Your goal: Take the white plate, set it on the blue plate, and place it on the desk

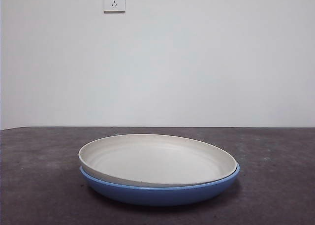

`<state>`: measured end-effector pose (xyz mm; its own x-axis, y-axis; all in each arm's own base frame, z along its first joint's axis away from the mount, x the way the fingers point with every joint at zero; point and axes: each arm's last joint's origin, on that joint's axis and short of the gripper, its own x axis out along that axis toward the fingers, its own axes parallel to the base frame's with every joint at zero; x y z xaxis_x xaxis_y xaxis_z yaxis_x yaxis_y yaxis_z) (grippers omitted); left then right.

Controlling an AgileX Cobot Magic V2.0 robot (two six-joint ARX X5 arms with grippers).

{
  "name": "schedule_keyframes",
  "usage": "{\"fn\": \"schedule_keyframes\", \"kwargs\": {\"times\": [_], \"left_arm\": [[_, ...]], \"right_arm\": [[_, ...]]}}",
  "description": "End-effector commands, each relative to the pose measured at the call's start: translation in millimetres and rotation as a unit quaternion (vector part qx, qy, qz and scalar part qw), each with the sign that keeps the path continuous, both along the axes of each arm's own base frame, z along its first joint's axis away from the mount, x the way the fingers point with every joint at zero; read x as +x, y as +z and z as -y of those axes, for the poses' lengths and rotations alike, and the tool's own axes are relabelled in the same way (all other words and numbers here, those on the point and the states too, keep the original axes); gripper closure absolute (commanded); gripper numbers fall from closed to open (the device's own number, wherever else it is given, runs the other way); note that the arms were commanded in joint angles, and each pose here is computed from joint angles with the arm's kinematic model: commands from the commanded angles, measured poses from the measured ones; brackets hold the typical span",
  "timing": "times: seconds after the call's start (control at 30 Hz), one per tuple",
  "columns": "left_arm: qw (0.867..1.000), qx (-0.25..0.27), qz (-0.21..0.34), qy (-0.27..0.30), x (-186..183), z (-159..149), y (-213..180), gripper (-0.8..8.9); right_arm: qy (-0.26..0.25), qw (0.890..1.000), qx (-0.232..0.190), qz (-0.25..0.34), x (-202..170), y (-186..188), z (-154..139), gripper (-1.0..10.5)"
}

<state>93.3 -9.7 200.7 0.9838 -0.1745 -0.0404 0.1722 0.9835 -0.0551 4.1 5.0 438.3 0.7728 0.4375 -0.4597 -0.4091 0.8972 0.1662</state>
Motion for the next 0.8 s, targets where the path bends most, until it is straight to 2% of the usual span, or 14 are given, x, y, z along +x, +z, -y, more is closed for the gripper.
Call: {"fn": "schedule_keyframes", "kwargs": {"times": [0.03, 0.27, 0.5, 0.8], "left_arm": [[0.999, -0.026, 0.000, 0.027, 1, -2, -15, 7.85], [0.998, -0.023, -0.022, 0.054, 3, -4, -41, 7.85], [0.995, 0.002, -0.070, 0.064, 2, -6, -52, 7.85], [0.995, 0.001, -0.070, 0.065, 2, -7, -52, 7.85]], "right_arm": [[0.004, 1.000, -0.012, -0.024, -4, -2, 2, 9.2], [0.004, 1.000, -0.012, -0.024, -4, -2, 2, 9.2], [0.004, 1.000, -0.012, -0.023, -4, -2, 2, 9.2], [0.004, 1.000, -0.012, -0.023, -4, -2, 2, 9.2]]}}
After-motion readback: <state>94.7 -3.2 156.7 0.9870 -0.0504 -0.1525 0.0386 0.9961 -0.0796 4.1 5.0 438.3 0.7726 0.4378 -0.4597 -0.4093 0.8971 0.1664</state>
